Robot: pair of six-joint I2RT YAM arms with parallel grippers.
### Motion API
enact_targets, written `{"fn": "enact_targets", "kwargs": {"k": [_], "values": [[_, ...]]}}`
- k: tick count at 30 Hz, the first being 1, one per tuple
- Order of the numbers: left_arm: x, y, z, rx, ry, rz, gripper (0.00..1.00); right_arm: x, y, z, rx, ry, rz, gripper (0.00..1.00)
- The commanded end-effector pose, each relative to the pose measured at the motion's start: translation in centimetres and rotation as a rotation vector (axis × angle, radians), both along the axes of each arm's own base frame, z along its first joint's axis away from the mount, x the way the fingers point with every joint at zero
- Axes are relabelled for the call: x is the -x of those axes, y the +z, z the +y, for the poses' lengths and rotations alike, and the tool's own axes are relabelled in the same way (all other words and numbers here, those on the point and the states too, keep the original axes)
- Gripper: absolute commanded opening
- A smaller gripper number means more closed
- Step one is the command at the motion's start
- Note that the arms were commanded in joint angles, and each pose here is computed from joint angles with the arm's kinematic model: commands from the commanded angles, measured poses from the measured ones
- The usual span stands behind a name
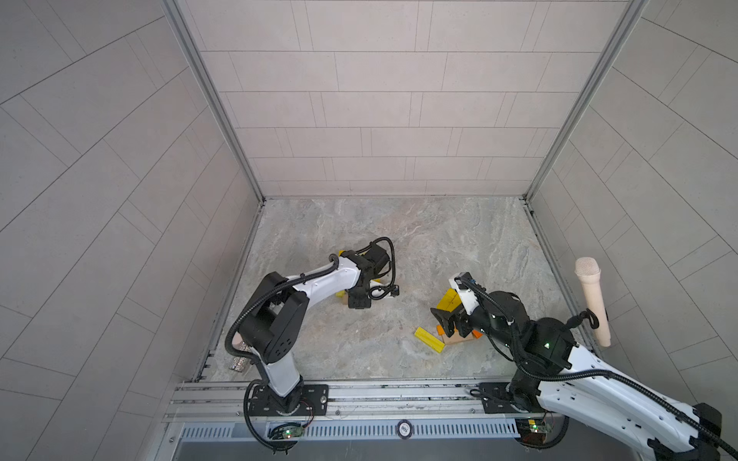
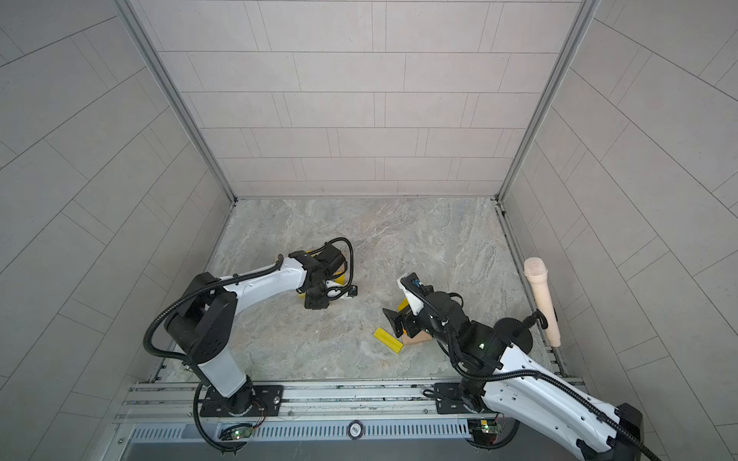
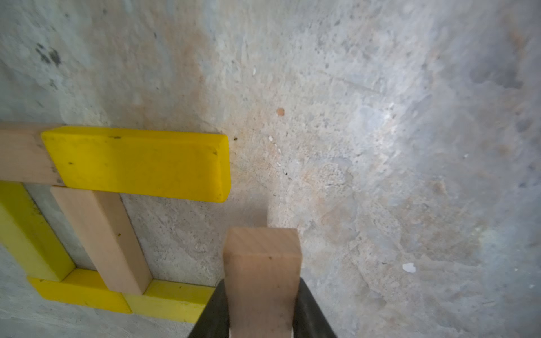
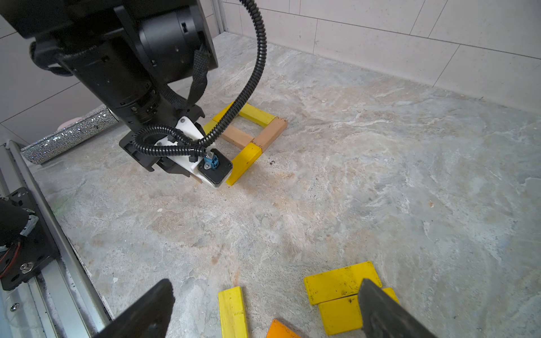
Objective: Assemble the number 8 with building blocks
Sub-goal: Assemble the building block at the center of the board.
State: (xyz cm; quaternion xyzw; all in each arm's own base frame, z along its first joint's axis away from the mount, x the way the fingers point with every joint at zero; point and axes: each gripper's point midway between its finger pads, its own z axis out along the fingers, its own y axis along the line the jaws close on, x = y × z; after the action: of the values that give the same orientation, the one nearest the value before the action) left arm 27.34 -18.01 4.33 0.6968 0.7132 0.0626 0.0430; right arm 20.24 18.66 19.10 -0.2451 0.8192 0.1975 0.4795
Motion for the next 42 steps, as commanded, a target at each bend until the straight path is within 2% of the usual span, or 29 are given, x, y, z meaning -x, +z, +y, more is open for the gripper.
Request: {"fn": "enact_targets", "kwargs": {"k": [1,14,42], "values": [[-0.3,0.2,0.4,-0.039,-0.06,0.017,0.27,-0.3,0.3,-0.3,-0.01,-0.021,-0.02,1.0],[-1.5,-0.9,1.0,-0.086,-0.076,0.04,0.27,-0.3,0.1,-0.4,-0.008,-0.028,-0.02,1.0],[-2.8,-1.4,0.0,-0.056,-0.063,0.067,0.29,-0.3,-0.3,-0.6,-0.005,-0.036,-0.015,1.0]]}}
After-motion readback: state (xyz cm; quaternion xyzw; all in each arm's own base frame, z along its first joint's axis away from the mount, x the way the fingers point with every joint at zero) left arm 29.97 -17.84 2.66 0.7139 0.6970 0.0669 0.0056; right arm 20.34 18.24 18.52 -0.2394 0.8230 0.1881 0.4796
